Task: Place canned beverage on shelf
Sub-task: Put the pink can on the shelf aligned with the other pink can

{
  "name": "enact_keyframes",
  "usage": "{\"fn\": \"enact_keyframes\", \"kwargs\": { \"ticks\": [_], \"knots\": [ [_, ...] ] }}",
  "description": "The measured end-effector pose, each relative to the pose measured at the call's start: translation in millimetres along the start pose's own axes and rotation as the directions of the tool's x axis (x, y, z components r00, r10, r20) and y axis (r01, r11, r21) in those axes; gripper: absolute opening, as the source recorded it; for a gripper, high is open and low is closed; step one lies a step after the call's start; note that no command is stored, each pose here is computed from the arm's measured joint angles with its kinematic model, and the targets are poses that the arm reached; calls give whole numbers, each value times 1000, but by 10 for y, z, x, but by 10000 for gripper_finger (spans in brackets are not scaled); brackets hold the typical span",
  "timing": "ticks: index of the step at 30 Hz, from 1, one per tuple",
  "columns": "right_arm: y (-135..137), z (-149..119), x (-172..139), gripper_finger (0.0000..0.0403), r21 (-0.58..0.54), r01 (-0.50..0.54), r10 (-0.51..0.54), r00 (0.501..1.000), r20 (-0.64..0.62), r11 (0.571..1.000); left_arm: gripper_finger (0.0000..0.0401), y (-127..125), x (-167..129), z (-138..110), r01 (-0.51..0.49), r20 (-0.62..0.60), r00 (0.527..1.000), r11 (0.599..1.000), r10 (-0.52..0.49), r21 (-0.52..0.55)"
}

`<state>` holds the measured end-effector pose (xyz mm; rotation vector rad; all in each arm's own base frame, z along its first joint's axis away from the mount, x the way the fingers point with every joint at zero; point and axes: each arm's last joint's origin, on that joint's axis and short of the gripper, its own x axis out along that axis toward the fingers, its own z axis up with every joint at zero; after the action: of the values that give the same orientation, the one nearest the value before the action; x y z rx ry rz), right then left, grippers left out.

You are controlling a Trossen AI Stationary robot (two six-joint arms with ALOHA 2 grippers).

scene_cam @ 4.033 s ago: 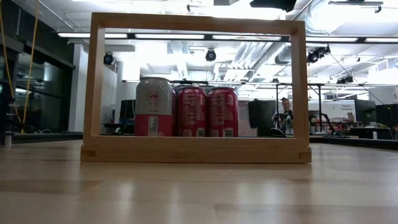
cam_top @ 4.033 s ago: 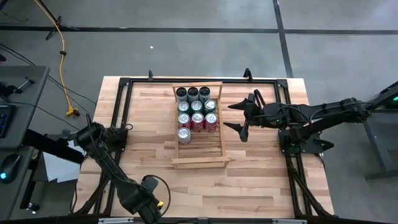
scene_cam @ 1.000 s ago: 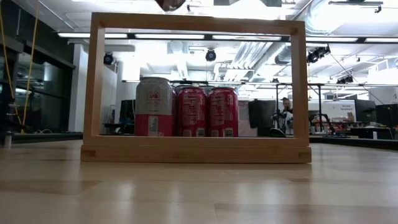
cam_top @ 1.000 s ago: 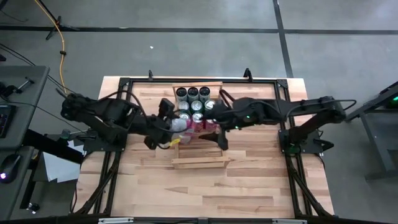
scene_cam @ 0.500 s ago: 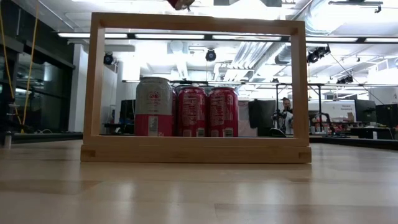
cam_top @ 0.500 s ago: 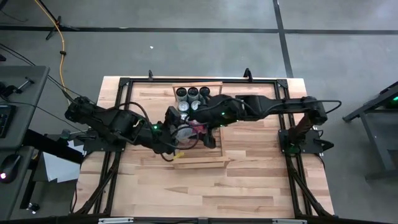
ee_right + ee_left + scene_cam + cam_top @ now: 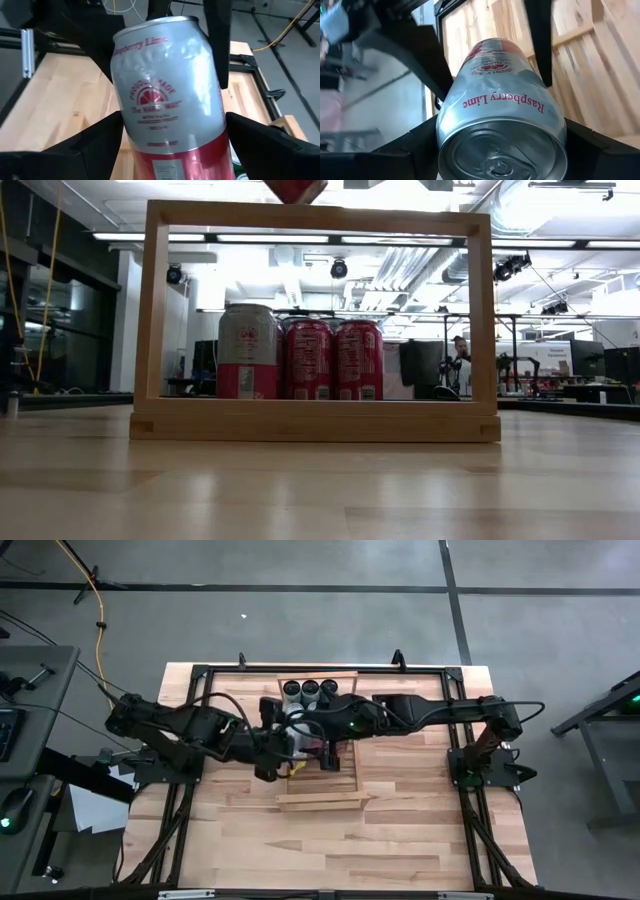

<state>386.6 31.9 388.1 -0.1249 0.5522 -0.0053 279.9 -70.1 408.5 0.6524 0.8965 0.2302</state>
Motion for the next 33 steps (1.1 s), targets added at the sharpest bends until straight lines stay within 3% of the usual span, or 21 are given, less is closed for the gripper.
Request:
{"fn": "enact_keyframes", "kwargs": {
  "ticks": [5, 9, 20, 33],
  "knots": [
    [-8, -25, 4, 330, -37, 40, -41, 999, -26, 999, 283, 58, 55, -18, 44, -6, 999, 987, -45, -151],
    [-11, -50, 4, 330, -47, 43, -45, 998, -51, 998, 283, 83, 84, -36, 87, -10, 996, 975, -91, -204],
    [-29, -114, 171, 330, -42, 30, -33, 996, -85, 999, 283, 106, 82, 46, 84, 68, 995, 983, -74, -164],
    [-35, -92, 155, 329, -46, 36, -39, 997, -66, 998, 283, 90, 80, -16, 88, 11, 996, 990, -88, -113]
  ]
}}
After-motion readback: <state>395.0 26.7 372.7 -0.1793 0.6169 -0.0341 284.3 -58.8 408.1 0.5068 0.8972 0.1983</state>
